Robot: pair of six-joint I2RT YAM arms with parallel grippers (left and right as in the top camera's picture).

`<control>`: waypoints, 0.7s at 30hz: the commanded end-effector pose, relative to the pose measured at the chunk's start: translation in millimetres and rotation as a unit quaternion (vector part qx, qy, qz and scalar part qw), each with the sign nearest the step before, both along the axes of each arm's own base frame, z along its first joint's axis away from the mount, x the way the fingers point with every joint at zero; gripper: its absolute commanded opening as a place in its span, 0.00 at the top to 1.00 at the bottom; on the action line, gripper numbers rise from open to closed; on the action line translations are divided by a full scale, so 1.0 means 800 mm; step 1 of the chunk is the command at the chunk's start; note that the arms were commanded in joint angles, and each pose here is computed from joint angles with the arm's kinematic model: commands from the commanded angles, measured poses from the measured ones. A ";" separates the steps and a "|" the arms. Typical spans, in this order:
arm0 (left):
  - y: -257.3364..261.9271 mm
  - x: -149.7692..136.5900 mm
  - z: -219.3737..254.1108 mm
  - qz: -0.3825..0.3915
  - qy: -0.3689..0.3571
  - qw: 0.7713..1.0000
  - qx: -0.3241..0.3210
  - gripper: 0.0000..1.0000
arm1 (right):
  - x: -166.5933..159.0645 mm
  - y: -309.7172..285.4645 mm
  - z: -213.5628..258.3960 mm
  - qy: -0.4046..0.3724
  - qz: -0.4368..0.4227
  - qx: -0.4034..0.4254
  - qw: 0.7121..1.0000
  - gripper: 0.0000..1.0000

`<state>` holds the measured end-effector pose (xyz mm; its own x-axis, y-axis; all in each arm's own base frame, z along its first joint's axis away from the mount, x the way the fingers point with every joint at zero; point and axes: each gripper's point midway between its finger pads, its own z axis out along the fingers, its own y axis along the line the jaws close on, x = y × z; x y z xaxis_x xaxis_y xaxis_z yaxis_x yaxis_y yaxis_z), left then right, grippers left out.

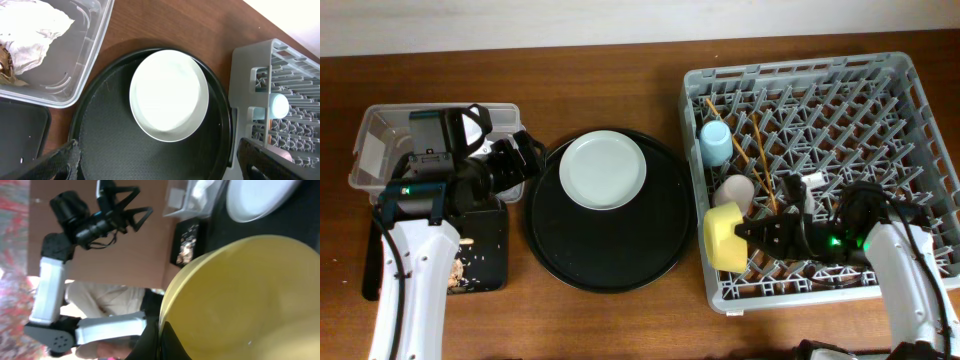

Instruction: Sort waste into correct bins and load items into the dishwasher rack

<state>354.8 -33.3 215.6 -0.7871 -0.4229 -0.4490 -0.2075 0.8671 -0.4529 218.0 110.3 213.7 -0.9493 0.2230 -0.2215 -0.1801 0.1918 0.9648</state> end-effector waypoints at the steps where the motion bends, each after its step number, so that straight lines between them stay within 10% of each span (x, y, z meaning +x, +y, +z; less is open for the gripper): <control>1: 0.002 0.001 0.003 -0.003 -0.006 1.000 0.005 0.01 | 0.001 -0.019 -0.018 -0.005 -0.017 -0.046 0.999 0.96; 21: 0.002 0.001 0.003 -0.003 -0.006 1.000 0.005 0.01 | -0.011 -0.016 -0.030 0.017 -0.036 -0.003 0.999 0.96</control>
<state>354.9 -33.2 215.7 -0.7870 -0.4229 -0.4493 -0.2073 0.8671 -0.4530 210.2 97.8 194.2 -0.9465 0.2827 -0.1555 -0.0980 0.2073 0.9734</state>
